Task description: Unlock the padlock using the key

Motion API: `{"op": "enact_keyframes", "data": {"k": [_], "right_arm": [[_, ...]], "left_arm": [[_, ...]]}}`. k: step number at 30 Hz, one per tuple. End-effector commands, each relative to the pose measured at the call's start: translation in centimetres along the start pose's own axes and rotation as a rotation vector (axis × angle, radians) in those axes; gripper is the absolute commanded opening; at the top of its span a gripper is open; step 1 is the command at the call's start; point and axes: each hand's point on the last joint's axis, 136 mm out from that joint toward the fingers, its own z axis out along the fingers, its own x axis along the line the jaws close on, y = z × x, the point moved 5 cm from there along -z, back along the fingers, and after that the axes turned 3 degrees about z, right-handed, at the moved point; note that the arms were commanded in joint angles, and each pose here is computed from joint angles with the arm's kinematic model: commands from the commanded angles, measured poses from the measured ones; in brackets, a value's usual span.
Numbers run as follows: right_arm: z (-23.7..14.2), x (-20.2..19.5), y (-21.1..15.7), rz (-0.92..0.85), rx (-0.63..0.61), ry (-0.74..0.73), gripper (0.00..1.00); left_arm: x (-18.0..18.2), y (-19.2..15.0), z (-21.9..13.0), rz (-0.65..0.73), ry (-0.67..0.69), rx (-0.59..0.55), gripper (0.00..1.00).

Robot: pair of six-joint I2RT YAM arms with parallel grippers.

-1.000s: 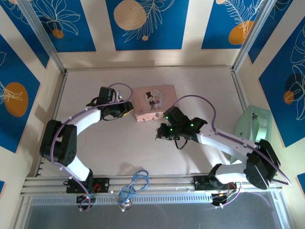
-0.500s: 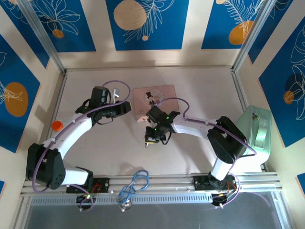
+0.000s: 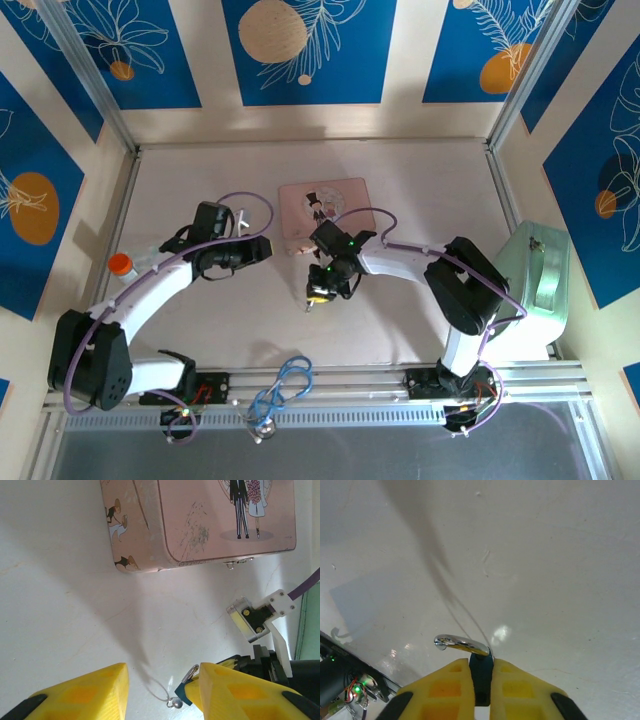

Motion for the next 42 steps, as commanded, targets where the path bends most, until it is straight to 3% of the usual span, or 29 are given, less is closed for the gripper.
{"op": "enact_keyframes", "data": {"k": [1,10,21,27,32,38,41,42], "right_arm": [[0.1,-0.5,-0.5,0.039,0.039,0.008,0.14],[0.2,-1.1,-0.6,0.068,0.048,-0.048,0.2],[-1.9,-1.3,-0.8,0.055,-0.04,-0.115,0.3],[-6.8,-0.6,-1.6,-0.044,-0.197,-0.203,0.31],[-12.9,0.4,-2.1,-0.125,-0.407,-0.168,0.32],[-21.0,1.0,-2.4,-0.246,-0.712,-0.141,0.38],[-23.9,0.6,-2.1,-0.283,-0.862,-0.129,0.46],[-24.6,0.2,-1.7,-0.284,-0.918,-0.146,0.55]], "left_arm": [[-0.2,-0.1,-0.3,0.038,0.0,0.0,0.4],[0.2,-0.7,-0.4,0.044,0.01,0.004,0.4],[0.1,-0.6,-0.5,0.043,0.013,0.002,0.39],[-0.5,0.1,-1.5,0.07,0.026,-0.022,0.39],[-1.5,1.4,-3.5,0.119,0.051,-0.086,0.42],[-3.4,5.0,-8.1,0.204,0.148,-0.296,0.55],[-2.9,6.9,-10.3,0.215,0.289,-0.422,0.73],[-2.3,7.5,-10.9,0.205,0.362,-0.466,0.79]]}}
